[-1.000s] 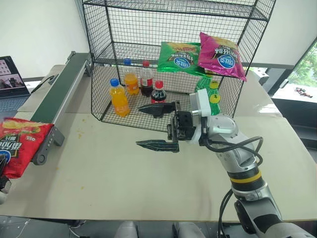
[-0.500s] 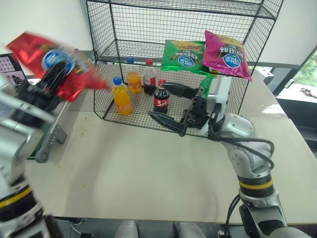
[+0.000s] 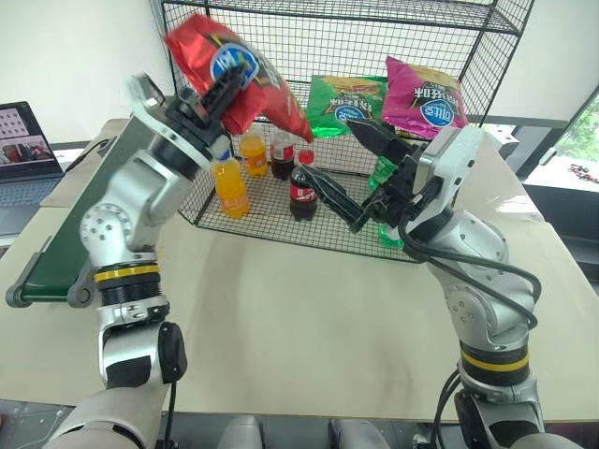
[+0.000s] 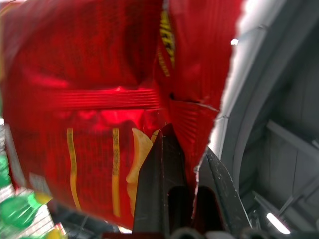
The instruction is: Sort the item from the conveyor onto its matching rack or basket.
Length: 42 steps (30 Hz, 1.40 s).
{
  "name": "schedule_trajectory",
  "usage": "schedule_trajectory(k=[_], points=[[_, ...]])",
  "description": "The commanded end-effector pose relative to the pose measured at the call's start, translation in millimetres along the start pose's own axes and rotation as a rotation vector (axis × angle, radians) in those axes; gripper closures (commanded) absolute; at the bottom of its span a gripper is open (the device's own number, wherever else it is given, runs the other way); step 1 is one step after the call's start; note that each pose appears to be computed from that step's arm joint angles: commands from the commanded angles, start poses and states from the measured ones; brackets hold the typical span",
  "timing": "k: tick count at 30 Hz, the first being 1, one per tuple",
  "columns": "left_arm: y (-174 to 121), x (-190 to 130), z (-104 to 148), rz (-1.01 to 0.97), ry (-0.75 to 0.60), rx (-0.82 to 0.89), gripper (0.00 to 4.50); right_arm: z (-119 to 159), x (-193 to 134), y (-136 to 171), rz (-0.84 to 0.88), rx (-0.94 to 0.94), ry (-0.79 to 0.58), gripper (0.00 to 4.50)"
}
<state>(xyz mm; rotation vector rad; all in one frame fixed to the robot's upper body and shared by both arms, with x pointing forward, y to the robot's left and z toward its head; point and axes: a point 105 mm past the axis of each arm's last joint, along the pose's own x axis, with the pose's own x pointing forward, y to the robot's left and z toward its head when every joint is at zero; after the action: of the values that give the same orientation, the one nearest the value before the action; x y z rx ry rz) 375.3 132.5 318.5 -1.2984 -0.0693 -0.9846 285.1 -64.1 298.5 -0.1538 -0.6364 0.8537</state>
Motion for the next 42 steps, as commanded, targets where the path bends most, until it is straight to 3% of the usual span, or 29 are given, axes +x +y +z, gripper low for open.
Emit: schedule_trajectory(k=[1, 7, 13, 20, 27, 33, 37, 42], points=[[-6, 18, 30, -0.091, -0.137, -0.004, 4.47, 14, -2, -2, -0.033, -0.041, -0.036, 0.00], [18, 13, 58, -0.032, -0.270, -0.002, 4.47, 16, 1, 0, -0.025, -0.056, -0.041, 0.00], [22, -2, 76, 0.005, -0.361, -0.009, 4.47, 20, 5, -2, -0.022, -0.064, -0.059, 0.00], [51, 5, 55, 0.190, -0.379, 0.009, 4.47, 14, 13, -1, -0.010, -0.106, -0.009, 0.00], [36, 38, 25, 0.154, -0.344, -0.016, 4.47, 13, 18, -9, -0.057, -0.117, 0.017, 0.00], [38, 61, 28, 0.200, -0.419, -0.021, 4.47, 13, 19, -7, -0.072, -0.116, 0.018, 0.00], [62, 64, 40, 0.337, -0.501, -0.045, 4.47, 14, 16, -10, -0.081, -0.131, 0.026, 0.00], [74, 68, 37, 0.392, -0.504, -0.044, 4.47, 15, 13, -13, -0.101, -0.148, 0.031, 0.00]])
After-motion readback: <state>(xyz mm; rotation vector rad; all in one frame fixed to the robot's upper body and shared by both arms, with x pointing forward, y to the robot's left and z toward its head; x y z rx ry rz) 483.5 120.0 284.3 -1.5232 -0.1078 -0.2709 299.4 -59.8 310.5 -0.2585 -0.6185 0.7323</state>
